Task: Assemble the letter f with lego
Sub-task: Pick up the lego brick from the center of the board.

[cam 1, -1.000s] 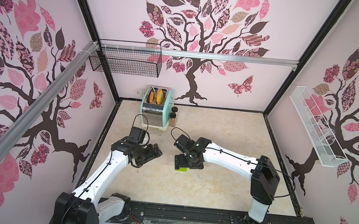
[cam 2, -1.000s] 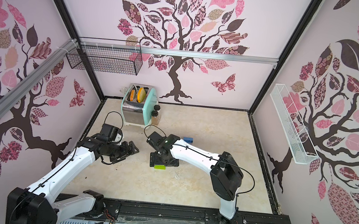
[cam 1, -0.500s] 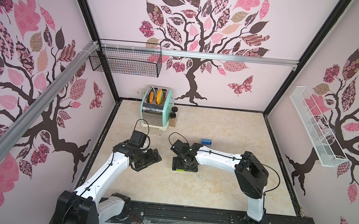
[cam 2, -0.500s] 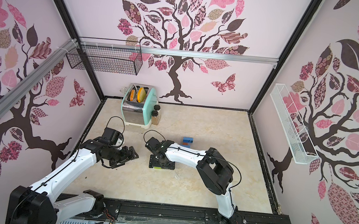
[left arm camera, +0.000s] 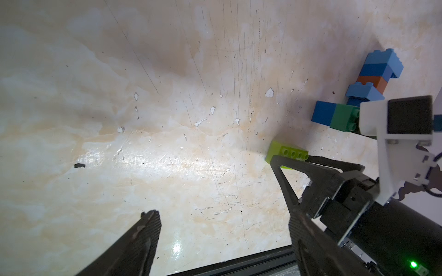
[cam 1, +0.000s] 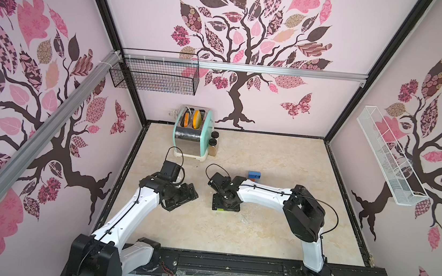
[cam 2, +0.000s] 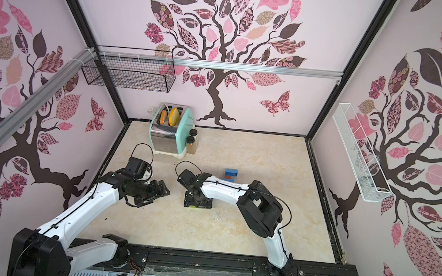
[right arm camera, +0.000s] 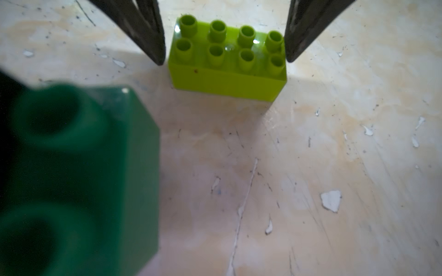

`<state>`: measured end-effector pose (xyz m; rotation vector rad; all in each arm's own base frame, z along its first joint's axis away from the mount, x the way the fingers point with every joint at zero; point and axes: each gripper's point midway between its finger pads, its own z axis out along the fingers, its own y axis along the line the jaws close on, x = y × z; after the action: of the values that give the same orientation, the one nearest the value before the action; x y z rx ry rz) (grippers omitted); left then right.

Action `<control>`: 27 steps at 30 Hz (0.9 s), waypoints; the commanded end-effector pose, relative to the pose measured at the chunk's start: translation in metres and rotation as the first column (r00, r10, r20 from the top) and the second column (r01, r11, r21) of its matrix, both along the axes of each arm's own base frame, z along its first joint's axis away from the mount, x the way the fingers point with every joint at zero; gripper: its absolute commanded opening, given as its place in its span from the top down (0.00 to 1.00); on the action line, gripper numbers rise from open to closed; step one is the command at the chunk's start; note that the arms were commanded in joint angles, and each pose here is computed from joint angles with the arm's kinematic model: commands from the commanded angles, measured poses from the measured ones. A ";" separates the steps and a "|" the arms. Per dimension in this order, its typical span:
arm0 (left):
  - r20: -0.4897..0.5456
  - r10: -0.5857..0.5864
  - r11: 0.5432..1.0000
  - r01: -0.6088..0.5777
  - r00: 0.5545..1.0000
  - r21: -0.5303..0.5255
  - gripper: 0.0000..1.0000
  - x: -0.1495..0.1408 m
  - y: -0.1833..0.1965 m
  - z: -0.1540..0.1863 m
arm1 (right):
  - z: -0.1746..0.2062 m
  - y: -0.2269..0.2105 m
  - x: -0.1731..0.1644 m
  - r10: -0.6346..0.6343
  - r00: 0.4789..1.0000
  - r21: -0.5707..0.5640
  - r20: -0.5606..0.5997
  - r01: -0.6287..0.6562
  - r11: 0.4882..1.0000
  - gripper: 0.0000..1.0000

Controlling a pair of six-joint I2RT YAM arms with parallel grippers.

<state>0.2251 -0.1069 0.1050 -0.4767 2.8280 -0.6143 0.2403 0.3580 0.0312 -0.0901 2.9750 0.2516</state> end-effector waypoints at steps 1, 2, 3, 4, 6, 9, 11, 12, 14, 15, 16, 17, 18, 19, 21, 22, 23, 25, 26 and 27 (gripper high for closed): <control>0.008 -0.007 1.000 0.007 1.000 0.010 0.12 0.001 0.001 -0.002 | 0.006 0.006 0.004 -0.005 1.000 0.012 0.019 0.004 1.000 0.23; 0.008 -0.007 1.000 0.007 1.000 0.010 0.12 0.001 0.001 -0.002 | 0.006 0.006 0.004 -0.004 1.000 0.010 0.019 0.003 1.000 0.24; 0.009 -0.008 1.000 0.008 1.000 0.009 0.12 0.001 0.000 -0.001 | 0.006 0.006 0.004 -0.003 1.000 0.009 0.021 0.003 1.000 0.25; 0.008 -0.007 1.000 0.007 1.000 0.010 0.12 0.001 0.001 -0.002 | 0.005 0.006 0.003 -0.002 1.000 0.006 0.021 0.002 1.000 0.26; 0.010 -0.008 1.000 0.007 1.000 0.010 0.12 0.001 0.001 -0.001 | 0.003 0.006 0.002 0.002 1.000 0.002 0.020 -0.002 1.000 0.28; 0.008 -0.007 1.000 0.007 1.000 0.008 0.13 0.001 0.001 -0.002 | 0.002 0.006 -0.001 0.006 1.000 -0.004 0.020 -0.006 1.000 0.31; 0.008 -0.008 1.000 0.007 1.000 0.009 0.13 0.001 0.001 -0.002 | 0.003 0.006 -0.003 0.011 1.000 -0.009 0.024 -0.011 1.000 0.32; 0.009 -0.007 1.000 0.007 1.000 0.008 0.13 0.001 0.001 -0.001 | 0.004 0.005 -0.004 0.013 1.000 -0.010 0.024 -0.013 1.000 0.33; 0.008 -0.006 1.000 0.006 1.000 0.008 0.13 0.001 0.001 -0.002 | 0.006 0.005 -0.005 0.016 0.999 -0.014 0.029 -0.016 1.000 0.33; 0.007 -0.006 1.000 0.006 1.000 0.008 0.13 0.000 0.001 -0.002 | 0.007 0.005 -0.006 0.020 0.999 -0.015 0.031 -0.019 1.000 0.33; 0.007 -0.007 1.000 0.007 1.000 0.008 0.13 0.000 0.001 -0.002 | 0.009 0.005 -0.007 0.023 0.999 -0.016 0.035 -0.022 1.000 0.33; 0.008 -0.006 1.000 0.006 1.000 0.008 0.13 0.001 0.001 -0.002 | 0.012 0.005 -0.008 0.026 0.999 -0.017 0.038 -0.025 1.000 0.33; 0.010 -0.006 1.000 0.006 1.000 0.008 0.13 0.001 0.001 -0.002 | 0.012 0.005 -0.009 0.028 0.999 -0.020 0.038 -0.027 0.999 0.33; 0.011 -0.005 1.000 0.005 1.000 0.008 0.13 0.001 0.001 -0.002 | 0.014 0.005 -0.011 0.029 0.999 -0.020 0.039 -0.029 0.999 0.33; 0.013 -0.004 1.000 0.004 1.000 0.009 0.13 0.001 0.001 -0.002 | 0.016 0.004 -0.012 0.029 0.999 -0.023 0.041 -0.028 0.999 0.33; 0.013 -0.003 1.000 0.003 1.000 0.009 0.13 0.001 0.001 -0.002 | 0.017 0.004 -0.014 0.028 0.999 -0.023 0.041 -0.027 0.999 0.33; 0.014 -0.002 1.000 0.002 1.000 0.008 0.13 0.000 0.001 -0.002 | 0.018 0.003 -0.015 0.029 0.999 -0.021 0.041 -0.028 0.999 0.33; 0.015 -0.002 1.000 0.002 1.000 0.010 0.13 0.000 0.001 -0.002 | 0.021 0.002 -0.016 0.028 0.999 -0.022 0.044 -0.027 0.999 0.33; 0.014 0.000 1.000 0.000 1.000 0.010 0.13 0.000 0.002 -0.002 | 0.022 0.002 -0.017 0.028 0.999 -0.022 0.046 -0.027 0.999 0.33; 0.017 0.000 1.000 -0.001 1.000 0.010 0.13 0.001 0.002 -0.002 | 0.024 0.002 -0.017 0.029 0.998 -0.022 0.048 -0.028 0.999 0.33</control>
<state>0.2250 -0.1062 0.1036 -0.4789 2.8275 -0.6091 0.2230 0.3611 0.0342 -0.1540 2.9636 0.2027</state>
